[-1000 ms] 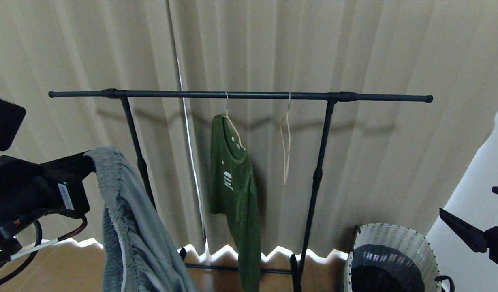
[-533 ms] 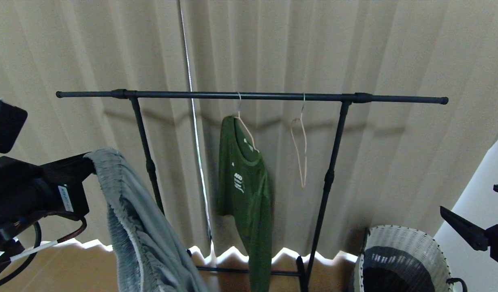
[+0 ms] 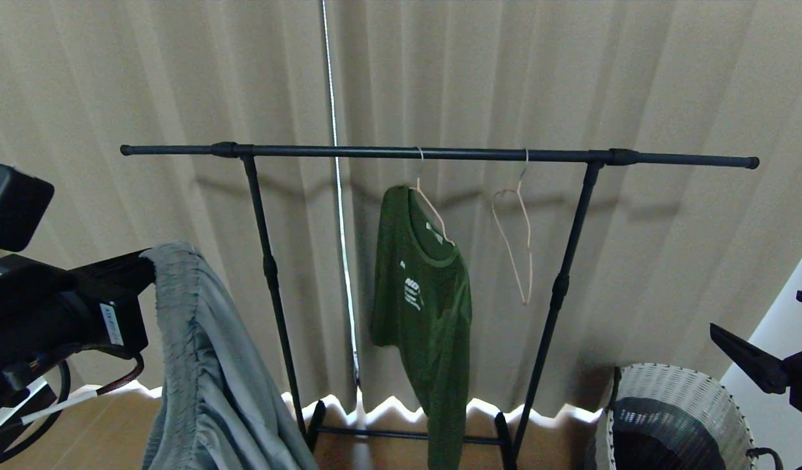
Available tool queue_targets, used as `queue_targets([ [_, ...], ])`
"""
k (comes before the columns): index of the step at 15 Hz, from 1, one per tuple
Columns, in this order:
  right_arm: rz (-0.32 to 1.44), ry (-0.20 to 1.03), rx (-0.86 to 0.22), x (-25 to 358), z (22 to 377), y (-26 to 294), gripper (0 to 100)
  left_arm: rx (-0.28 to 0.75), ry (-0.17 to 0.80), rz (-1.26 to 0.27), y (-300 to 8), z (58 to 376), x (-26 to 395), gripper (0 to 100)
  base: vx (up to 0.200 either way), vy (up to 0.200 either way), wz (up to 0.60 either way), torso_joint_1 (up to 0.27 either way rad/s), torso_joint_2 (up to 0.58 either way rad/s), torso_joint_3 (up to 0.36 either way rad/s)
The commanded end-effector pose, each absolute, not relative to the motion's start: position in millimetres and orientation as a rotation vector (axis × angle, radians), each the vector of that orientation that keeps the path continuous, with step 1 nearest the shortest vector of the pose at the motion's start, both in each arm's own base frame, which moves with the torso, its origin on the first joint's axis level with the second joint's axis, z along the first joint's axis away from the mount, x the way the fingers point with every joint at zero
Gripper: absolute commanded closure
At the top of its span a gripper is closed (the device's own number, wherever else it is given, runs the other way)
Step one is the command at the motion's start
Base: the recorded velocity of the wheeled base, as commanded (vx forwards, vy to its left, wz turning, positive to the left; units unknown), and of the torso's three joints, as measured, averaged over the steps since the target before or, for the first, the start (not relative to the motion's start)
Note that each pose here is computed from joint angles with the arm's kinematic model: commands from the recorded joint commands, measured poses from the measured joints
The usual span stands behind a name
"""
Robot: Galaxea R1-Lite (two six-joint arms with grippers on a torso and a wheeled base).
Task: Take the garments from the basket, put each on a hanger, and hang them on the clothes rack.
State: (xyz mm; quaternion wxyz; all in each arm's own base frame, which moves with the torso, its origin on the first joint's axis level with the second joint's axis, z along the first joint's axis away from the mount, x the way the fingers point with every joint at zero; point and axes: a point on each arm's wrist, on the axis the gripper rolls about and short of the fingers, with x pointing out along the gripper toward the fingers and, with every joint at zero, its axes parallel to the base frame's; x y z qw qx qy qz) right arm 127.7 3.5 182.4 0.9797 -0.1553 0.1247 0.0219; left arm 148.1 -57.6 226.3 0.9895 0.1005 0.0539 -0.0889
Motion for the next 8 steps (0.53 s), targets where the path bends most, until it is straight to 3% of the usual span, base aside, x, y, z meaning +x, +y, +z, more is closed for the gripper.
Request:
queue_targets([
  [1,0.046,0.248,-0.308,127.9,182.8,3.6,0,0.205,0.117,-0.179,-57.2,223.3,147.4,100,0.0,0.0,0.0,0.0,0.0,0.0],
  [8,0.045,0.244,-0.286,130.3,185.6,3.7,0,0.2,0.134,-0.179,-57.2,218.9,147.4,100,0.0,0.0,0.0,0.0,0.0,0.0],
])
